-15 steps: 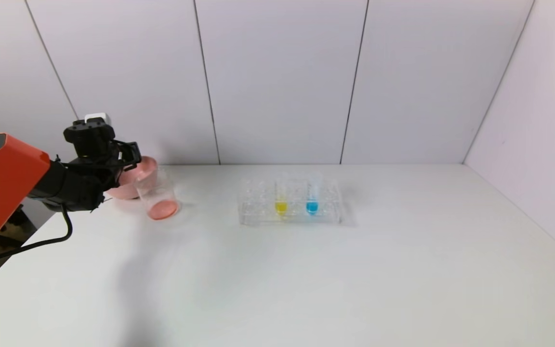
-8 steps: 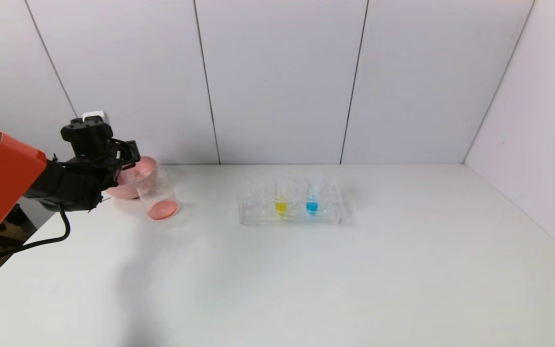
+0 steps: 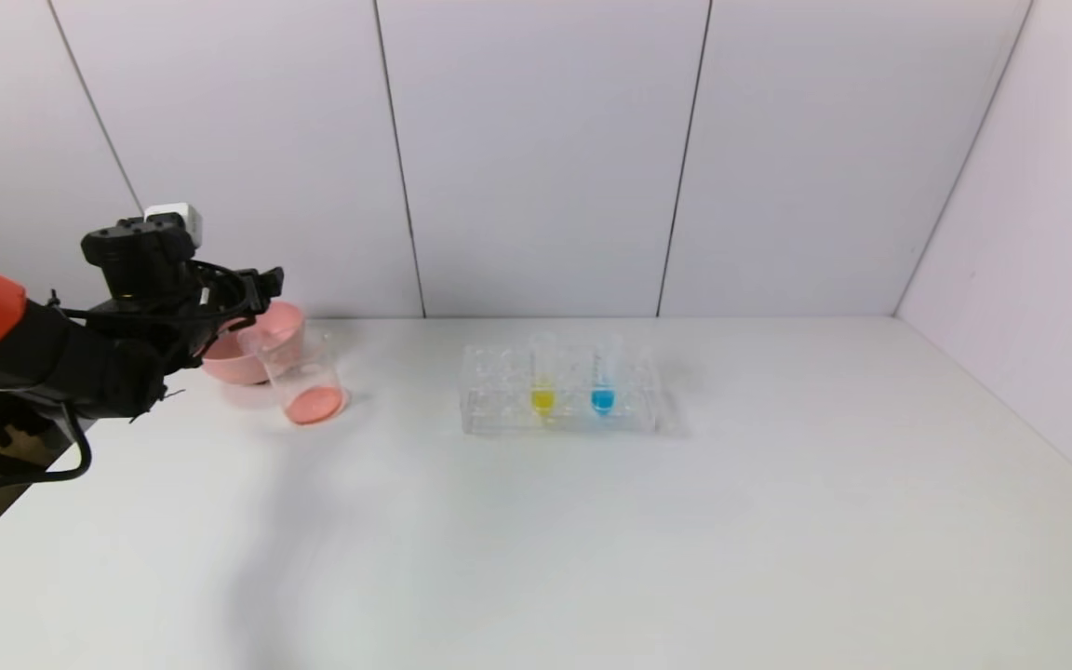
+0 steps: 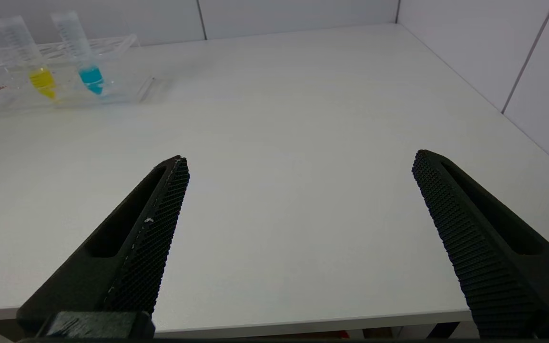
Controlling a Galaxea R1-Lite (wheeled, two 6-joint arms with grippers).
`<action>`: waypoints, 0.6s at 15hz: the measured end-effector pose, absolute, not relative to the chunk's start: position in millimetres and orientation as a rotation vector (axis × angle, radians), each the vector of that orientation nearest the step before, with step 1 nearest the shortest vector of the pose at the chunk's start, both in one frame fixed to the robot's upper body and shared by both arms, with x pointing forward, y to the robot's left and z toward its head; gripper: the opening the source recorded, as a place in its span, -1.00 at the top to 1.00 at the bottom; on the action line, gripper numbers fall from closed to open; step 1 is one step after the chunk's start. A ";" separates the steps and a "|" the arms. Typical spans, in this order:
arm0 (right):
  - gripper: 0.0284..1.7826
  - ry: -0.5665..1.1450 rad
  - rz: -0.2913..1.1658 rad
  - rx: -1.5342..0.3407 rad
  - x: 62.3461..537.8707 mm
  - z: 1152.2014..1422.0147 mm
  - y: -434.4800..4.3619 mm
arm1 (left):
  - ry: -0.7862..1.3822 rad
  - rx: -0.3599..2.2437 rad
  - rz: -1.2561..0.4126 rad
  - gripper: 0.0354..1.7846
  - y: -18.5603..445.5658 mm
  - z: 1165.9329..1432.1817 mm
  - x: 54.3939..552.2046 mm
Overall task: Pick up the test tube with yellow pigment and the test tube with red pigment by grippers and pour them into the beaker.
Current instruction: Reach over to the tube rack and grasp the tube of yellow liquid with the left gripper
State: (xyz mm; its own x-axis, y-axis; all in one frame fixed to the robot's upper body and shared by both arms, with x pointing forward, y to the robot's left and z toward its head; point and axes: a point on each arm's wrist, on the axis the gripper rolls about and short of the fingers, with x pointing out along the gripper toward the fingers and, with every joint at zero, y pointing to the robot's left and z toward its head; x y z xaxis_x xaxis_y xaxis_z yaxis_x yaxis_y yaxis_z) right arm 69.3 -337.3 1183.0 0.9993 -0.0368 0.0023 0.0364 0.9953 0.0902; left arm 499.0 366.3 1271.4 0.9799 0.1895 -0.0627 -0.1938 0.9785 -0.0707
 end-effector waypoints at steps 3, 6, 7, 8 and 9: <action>-0.92 -0.004 -0.037 0.090 69.3 1182.9 -337.3 | 0.101 -0.084 -0.044 -0.98 358.1 1280.3 451.3; -0.92 -0.004 -0.037 0.090 69.3 1182.9 -337.3 | 0.142 -0.090 -0.352 -0.98 351.5 1287.0 398.3; -0.92 -0.004 -0.037 0.090 69.3 1182.9 -337.3 | 0.159 -0.086 -0.451 -0.98 348.2 1287.1 380.6; -0.92 -0.004 -0.037 0.090 69.3 1183.0 -337.3 | 0.183 -0.084 -0.538 -0.98 344.1 1285.2 363.9; -0.92 -0.004 -0.037 0.090 69.3 1183.0 -337.3 | 0.203 -0.081 -0.622 -0.98 338.7 1283.1 347.3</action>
State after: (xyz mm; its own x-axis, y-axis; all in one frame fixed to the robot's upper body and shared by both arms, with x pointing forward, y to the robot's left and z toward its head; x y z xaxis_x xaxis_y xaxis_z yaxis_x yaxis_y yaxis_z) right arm 69.3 -337.3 1183.0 0.9993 -0.0374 0.0023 0.0371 0.9952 0.0902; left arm 347.3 338.7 1283.1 0.7937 -0.5857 -0.1645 0.5698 0.8104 -0.1362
